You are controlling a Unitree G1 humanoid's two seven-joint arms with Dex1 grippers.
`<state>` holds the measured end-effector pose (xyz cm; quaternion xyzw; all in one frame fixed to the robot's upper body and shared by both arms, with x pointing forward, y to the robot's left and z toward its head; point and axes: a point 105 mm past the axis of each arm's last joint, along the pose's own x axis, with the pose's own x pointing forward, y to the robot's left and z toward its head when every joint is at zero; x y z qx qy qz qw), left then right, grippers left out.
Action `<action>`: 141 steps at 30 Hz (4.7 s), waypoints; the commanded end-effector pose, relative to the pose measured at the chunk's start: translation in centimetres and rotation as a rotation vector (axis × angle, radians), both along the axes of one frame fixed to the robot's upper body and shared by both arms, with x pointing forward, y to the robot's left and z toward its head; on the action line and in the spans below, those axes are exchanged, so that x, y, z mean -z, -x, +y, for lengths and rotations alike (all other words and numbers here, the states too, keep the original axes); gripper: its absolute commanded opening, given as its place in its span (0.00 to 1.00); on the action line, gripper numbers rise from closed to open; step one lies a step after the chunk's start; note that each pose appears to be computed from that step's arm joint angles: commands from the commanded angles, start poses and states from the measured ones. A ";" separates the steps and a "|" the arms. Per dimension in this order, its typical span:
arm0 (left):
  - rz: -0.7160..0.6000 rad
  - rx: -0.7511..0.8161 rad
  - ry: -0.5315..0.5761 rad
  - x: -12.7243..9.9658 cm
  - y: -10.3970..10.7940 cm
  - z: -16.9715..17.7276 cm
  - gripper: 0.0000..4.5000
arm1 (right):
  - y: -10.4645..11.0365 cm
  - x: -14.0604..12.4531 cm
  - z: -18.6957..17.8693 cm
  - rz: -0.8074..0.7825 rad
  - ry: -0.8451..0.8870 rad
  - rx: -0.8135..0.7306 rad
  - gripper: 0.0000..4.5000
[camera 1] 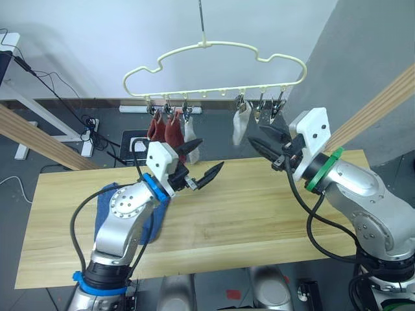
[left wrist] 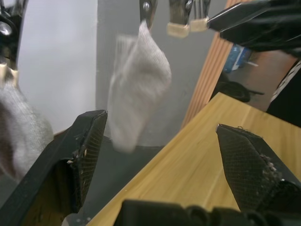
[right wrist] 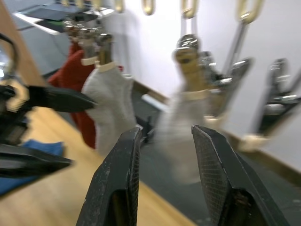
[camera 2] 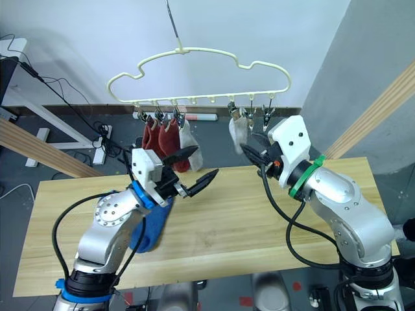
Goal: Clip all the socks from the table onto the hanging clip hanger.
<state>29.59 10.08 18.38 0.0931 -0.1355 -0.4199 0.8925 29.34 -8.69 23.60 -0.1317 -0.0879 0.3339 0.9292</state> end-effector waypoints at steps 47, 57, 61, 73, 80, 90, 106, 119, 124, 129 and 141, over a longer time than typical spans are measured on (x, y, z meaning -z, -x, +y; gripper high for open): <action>-0.084 0.169 -0.021 -7.4 0.9 -0.6 0.91 | -3.0 -3.1 1.8 -0.264 -0.008 0.139 0.40; -0.084 0.174 -0.019 -7.3 1.0 -1.0 0.91 | -3.7 -2.9 0.8 -0.286 0.056 0.191 0.40; -0.085 0.178 -0.020 -7.3 0.9 -1.1 0.91 | -3.8 -2.9 0.3 -0.289 0.070 0.215 0.40; -0.083 0.169 -0.010 -7.5 0.7 -0.9 0.91 | -3.6 -3.4 0.3 -0.200 -0.027 0.246 0.40; -0.083 0.171 -0.003 -7.5 0.7 -1.0 0.91 | -3.6 -4.0 0.7 -0.129 -0.110 0.304 0.40; -0.070 0.185 0.008 -7.6 0.8 -1.0 0.91 | -1.7 -3.1 1.6 -0.079 -0.116 0.266 0.40; -0.070 0.187 0.006 -7.6 0.5 -1.1 0.91 | -1.9 -3.5 1.8 -0.135 -0.124 0.251 0.40; -0.072 0.187 0.005 -7.6 0.6 -1.2 0.91 | -2.1 -3.9 2.8 -0.165 -0.130 0.199 0.40; -0.070 0.187 0.005 -7.5 0.6 -1.2 0.91 | -2.1 -4.0 2.9 -0.170 -0.134 0.193 0.40; -0.068 0.189 0.004 -7.5 0.6 -1.3 0.91 | -2.2 -3.8 3.1 -0.159 -0.135 0.191 0.40; -0.064 0.190 0.007 -7.5 0.7 -1.3 0.91 | -2.0 -3.5 3.7 -0.146 -0.148 0.174 0.40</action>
